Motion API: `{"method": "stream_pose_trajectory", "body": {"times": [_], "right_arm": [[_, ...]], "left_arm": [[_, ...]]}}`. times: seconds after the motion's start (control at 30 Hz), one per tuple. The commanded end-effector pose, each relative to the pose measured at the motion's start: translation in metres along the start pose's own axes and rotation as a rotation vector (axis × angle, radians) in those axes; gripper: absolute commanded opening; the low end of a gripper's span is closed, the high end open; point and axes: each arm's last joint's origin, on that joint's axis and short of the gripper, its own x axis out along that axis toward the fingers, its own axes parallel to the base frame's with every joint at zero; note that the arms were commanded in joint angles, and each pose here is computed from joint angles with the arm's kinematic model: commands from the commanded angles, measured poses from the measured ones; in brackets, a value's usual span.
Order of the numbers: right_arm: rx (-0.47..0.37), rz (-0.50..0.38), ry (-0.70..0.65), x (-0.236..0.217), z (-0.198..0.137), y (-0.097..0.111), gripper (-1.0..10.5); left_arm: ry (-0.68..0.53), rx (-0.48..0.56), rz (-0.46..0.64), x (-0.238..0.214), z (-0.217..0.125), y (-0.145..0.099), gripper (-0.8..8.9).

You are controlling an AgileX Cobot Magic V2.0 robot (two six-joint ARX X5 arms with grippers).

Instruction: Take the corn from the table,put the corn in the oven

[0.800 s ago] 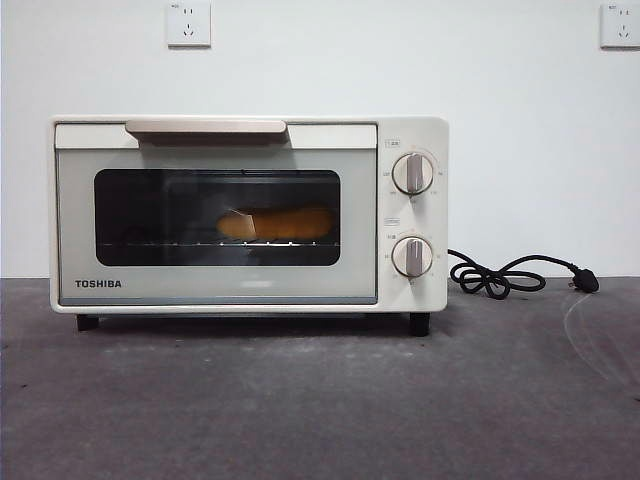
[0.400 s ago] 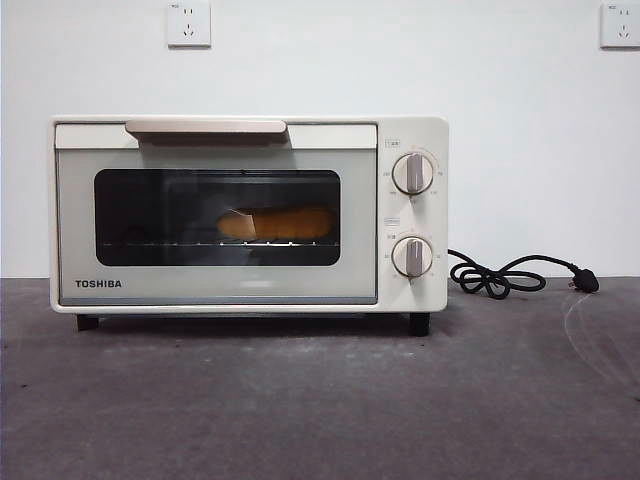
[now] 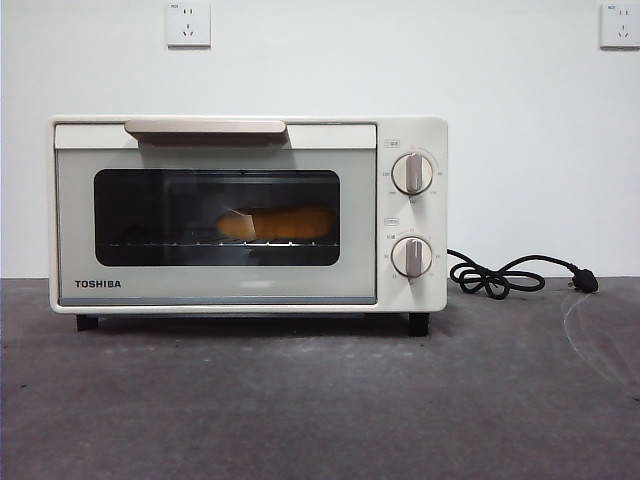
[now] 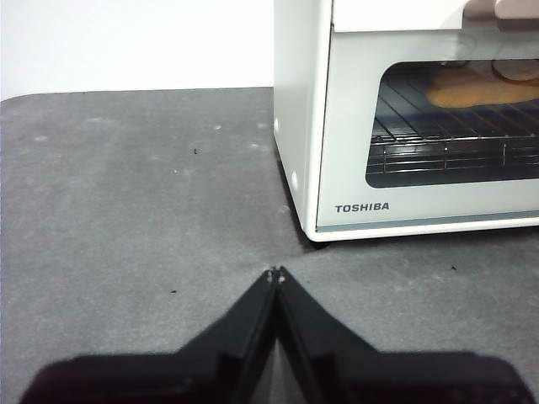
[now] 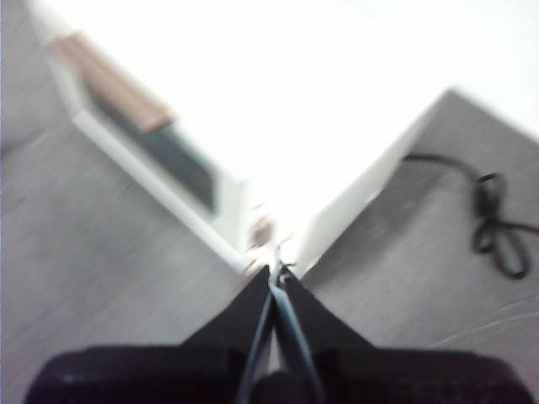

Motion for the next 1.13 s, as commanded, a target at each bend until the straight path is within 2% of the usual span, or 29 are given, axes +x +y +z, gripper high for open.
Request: {"method": "stream_pose_trajectory", "body": {"times": [0.03, 0.2, 0.33, 0.43, 0.67, 0.8, 0.97, 1.07, 1.13], "right_arm": [[0.039, -0.067, -0.011, 0.007, -0.019, -0.014, 0.0], [0.127, -0.209, 0.012, 0.009, -0.065, -0.032, 0.0], [0.196, -0.299, -0.001, 0.009, -0.104, -0.032, 0.0], [0.224, -0.353, -0.018, 0.008, -0.136, -0.025, 0.0], [0.203, -0.444, -0.123, 0.014, -0.203, 0.005, 0.0], [0.256, -0.522, -0.187, 0.017, -0.235, 0.02, 0.0], [0.336, -0.575, -0.247, 0.022, -0.258, 0.03, 0.0], [0.388, -0.581, -0.194, 0.021, -0.267, 0.035, 0.0], [0.401, -0.621, -0.216, 0.018, -0.266, 0.035, 0.0]], "left_arm": [[-0.002, 0.011, 0.0, 0.001, -0.002, 0.0, -0.03], [-0.002, 0.011, 0.0, 0.001, -0.002, 0.0, -0.03], [0.002, 0.011, 0.0, 0.001, -0.002, 0.0, -0.03], [0.005, 0.011, 0.0, 0.001, -0.002, 0.0, -0.03], [0.005, 0.011, 0.0, 0.001, -0.002, 0.0, -0.03], [0.005, 0.011, 0.0, 0.001, -0.002, 0.0, -0.03], [0.005, 0.011, 0.0, 0.001, -0.002, 0.0, -0.03], [0.005, 0.011, 0.0, 0.001, -0.002, 0.0, -0.03], [0.005, 0.011, 0.0, 0.001, -0.002, 0.0, -0.03]]}}
